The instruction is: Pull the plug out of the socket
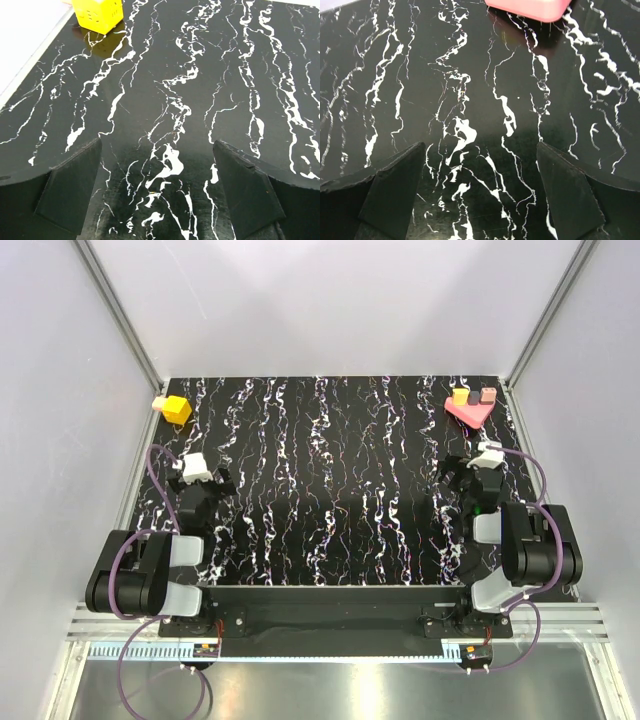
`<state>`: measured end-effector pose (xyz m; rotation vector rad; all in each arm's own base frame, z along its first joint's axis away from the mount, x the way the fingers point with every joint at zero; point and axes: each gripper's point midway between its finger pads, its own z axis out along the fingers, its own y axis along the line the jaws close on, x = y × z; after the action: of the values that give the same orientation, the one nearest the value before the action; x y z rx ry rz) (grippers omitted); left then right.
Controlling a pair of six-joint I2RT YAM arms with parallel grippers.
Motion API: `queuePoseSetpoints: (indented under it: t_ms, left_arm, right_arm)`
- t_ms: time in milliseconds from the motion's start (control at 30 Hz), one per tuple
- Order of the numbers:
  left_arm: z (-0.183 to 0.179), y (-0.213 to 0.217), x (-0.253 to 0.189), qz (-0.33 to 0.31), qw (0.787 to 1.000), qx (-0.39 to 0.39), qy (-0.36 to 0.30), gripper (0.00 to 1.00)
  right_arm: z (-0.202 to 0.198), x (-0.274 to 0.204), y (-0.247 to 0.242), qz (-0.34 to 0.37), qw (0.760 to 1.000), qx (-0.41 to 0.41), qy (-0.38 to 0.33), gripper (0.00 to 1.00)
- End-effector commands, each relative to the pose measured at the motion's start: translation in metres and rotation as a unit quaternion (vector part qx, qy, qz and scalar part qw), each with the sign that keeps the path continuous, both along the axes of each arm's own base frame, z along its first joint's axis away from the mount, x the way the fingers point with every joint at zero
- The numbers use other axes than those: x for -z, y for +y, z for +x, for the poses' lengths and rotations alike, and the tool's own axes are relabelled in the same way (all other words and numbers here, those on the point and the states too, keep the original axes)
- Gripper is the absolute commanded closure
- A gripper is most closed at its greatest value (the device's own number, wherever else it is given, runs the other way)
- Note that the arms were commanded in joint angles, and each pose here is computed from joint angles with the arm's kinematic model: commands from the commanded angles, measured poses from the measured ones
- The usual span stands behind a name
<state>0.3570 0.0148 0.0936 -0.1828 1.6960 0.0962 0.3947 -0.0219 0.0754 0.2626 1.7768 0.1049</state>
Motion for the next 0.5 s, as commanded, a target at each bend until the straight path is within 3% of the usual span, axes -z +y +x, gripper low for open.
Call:
queuePoseSetpoints:
  t_ms: [0,367,467]
  left_arm:
    - [0.010,0.009,-0.032,0.020,0.998,-0.019,-0.052,0.01]
    - [0.013,0.007,-0.037,0.022,0.998,-0.014,-0.056,0.01]
    - [0.022,0.016,-0.045,0.013,0.999,-0.044,-0.020,0.01]
  right_arm:
    - [0.012,-0.025,-0.009,-0.059,0.998,0.000,-0.036,0.00]
    - [0.012,-0.027,-0.010,-0.057,0.998,0.004,-0.036,0.00]
    - [0.013,-0.036,-0.009,-0.060,0.998,0.005,-0.022,0.00]
